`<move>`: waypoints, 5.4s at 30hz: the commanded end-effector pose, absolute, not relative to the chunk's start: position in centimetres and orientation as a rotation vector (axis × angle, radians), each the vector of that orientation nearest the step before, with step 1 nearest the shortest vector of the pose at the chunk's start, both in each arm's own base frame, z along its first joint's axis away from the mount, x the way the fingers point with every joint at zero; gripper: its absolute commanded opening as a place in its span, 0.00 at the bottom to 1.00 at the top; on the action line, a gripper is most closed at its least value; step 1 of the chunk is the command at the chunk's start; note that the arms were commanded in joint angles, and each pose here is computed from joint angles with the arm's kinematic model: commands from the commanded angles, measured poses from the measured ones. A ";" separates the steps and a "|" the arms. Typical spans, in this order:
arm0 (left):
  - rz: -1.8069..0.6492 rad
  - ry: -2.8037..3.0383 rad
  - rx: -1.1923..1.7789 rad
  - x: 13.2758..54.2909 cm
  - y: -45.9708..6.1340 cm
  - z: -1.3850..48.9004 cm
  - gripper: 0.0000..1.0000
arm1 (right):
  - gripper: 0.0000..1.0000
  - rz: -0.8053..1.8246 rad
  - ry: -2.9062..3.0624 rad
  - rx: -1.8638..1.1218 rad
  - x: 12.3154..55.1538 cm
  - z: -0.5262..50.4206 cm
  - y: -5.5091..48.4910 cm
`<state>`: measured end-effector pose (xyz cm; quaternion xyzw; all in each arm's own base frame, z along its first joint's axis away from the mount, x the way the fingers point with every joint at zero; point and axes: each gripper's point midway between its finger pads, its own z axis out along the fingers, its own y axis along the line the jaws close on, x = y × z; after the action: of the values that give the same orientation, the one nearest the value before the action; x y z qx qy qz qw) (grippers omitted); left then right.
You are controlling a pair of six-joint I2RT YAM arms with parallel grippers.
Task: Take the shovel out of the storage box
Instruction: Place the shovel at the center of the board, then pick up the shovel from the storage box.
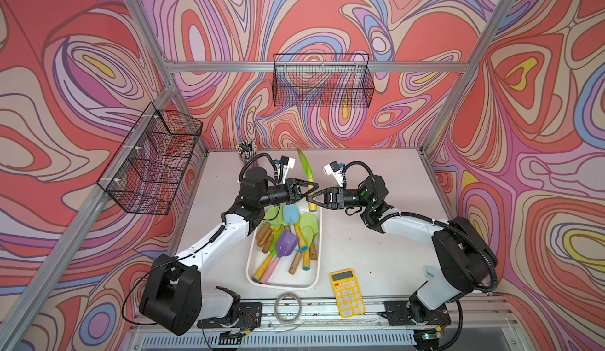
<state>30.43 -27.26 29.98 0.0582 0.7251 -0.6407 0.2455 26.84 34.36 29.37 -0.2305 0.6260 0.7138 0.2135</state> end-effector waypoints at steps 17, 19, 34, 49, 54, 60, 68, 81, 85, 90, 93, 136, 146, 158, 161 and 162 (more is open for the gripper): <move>-1.579 2.013 0.067 32.0 -23.4 28.9 0.83 | 0.05 1.870 1.858 -0.605 28.3 27.9 34.8; -1.443 2.057 0.027 32.0 -21.5 28.0 0.86 | 0.05 1.804 1.917 -0.583 29.1 27.3 34.5; -0.513 2.557 0.091 25.7 -15.5 16.7 0.67 | 0.04 0.744 2.487 -0.320 43.3 17.5 29.3; -0.415 2.680 -0.040 19.7 -13.1 9.7 0.66 | 0.02 0.347 2.692 -0.146 53.6 5.1 27.0; -0.366 2.690 -0.054 19.1 -12.3 9.2 0.66 | 0.02 0.371 2.722 -0.134 54.2 3.0 27.6; -0.363 2.703 -0.086 18.7 -12.1 8.5 0.67 | 0.04 0.396 2.737 -0.111 54.3 1.7 28.0; -0.362 2.701 -0.090 18.7 -12.1 8.6 0.67 | 0.13 0.346 2.763 -0.103 54.0 -0.1 27.4; -0.369 2.711 -0.093 18.6 -12.2 8.0 0.68 | 0.23 0.336 2.746 -0.121 53.8 0.1 27.8; -0.365 2.712 -0.105 18.4 -12.0 7.7 0.68 | 0.24 0.351 2.742 -0.122 53.8 0.4 28.0; -0.374 2.714 -0.111 18.3 -12.0 7.6 0.68 | 0.26 0.360 2.736 -0.124 53.8 0.7 28.3; -0.370 2.709 -0.116 18.3 -11.9 7.6 0.68 | 0.28 0.367 2.736 -0.127 53.8 0.7 28.5; -0.119 2.871 0.041 13.3 -11.5 2.9 0.45 | 0.41 0.422 2.494 -0.181 47.4 16.6 25.6; -0.128 2.925 0.039 12.7 -12.2 2.1 0.44 | 0.41 0.425 2.510 -0.184 46.7 15.7 25.3; -0.234 2.877 0.048 13.8 -13.9 2.7 0.17 | 0.40 0.431 2.478 -0.177 45.7 16.8 24.7; -0.268 2.843 0.056 14.5 -14.6 3.7 0.08 | 0.39 0.437 2.465 -0.175 45.3 17.4 24.5; -0.261 2.838 0.062 14.5 -14.5 3.8 0.05 | 0.39 0.438 2.457 -0.173 45.2 17.7 24.4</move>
<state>13.51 -13.74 2.40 0.0261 0.9896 -0.0758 0.1195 45.32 24.69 15.70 -0.0660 0.9414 0.1625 0.2881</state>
